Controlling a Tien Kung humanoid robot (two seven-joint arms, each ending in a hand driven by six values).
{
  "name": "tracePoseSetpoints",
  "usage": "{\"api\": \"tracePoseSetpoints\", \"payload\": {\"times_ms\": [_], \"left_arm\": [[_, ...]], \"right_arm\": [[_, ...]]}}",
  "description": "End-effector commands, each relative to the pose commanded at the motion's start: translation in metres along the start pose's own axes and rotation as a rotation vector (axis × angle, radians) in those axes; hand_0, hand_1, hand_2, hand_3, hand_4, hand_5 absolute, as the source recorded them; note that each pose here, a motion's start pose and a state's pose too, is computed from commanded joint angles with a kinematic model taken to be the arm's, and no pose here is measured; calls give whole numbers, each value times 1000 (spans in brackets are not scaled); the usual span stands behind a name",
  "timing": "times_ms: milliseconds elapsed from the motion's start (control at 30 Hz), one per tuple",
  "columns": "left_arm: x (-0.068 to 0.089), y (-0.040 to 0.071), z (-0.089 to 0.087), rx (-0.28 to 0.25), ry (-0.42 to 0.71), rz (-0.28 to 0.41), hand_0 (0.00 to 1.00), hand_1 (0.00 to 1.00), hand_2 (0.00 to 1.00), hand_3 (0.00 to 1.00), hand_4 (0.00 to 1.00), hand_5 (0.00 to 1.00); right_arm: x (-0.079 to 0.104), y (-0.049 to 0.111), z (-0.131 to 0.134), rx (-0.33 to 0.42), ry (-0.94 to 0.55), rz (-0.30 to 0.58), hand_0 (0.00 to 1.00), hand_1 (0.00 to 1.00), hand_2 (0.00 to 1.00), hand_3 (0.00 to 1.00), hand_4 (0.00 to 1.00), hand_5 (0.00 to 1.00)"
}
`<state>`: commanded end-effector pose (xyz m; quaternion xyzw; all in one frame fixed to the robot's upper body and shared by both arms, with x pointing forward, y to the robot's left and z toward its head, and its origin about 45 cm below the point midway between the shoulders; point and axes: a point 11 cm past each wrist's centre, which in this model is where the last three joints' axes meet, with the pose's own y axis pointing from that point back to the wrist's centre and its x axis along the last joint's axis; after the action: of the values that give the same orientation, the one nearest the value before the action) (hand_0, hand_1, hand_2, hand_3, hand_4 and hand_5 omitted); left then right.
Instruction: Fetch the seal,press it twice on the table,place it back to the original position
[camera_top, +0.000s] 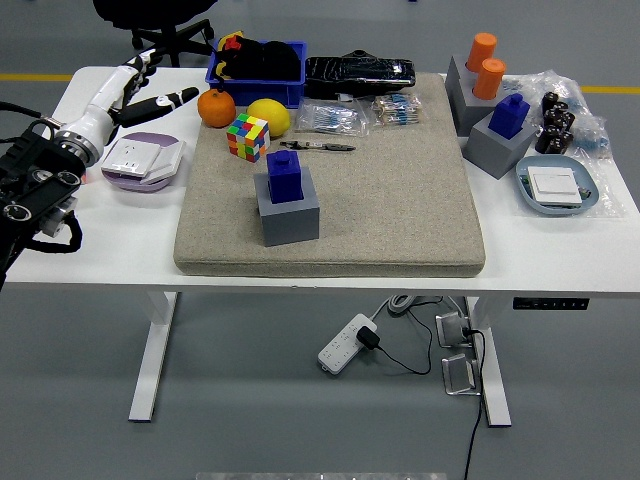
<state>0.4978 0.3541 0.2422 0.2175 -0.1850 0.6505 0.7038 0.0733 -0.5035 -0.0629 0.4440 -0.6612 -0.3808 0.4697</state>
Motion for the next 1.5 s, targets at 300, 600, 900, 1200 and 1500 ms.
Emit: {"api": "tracePoseSetpoints", "payload": {"times_ms": [300, 600, 900, 1200, 1500], "left_arm": [[41, 11, -25, 54, -17, 118, 948, 992, 988, 981, 998, 528], [63, 16, -29, 51, -29, 183, 937, 984, 980, 971, 998, 521], [72, 16, -26, 39, -36, 211, 936, 983, 980, 967, 998, 540], [76, 18, -30, 51, -47, 213, 934, 980, 979, 965, 998, 527], [78, 19, -29, 51, -49, 216, 934, 980, 979, 964, 998, 520]], "right_arm": [[4, 0, 2, -8, 3, 6, 834, 730, 697, 711, 748, 511], [2, 0, -5, 4, 7, 3, 834, 730, 697, 710, 748, 511], [5, 0, -8, 7, 13, 7, 835, 730, 698, 711, 748, 512], [2, 0, -6, 2, 20, 3, 834, 730, 698, 711, 748, 512], [3, 0, -2, -6, 15, 7, 833, 729, 698, 711, 748, 512]]}}
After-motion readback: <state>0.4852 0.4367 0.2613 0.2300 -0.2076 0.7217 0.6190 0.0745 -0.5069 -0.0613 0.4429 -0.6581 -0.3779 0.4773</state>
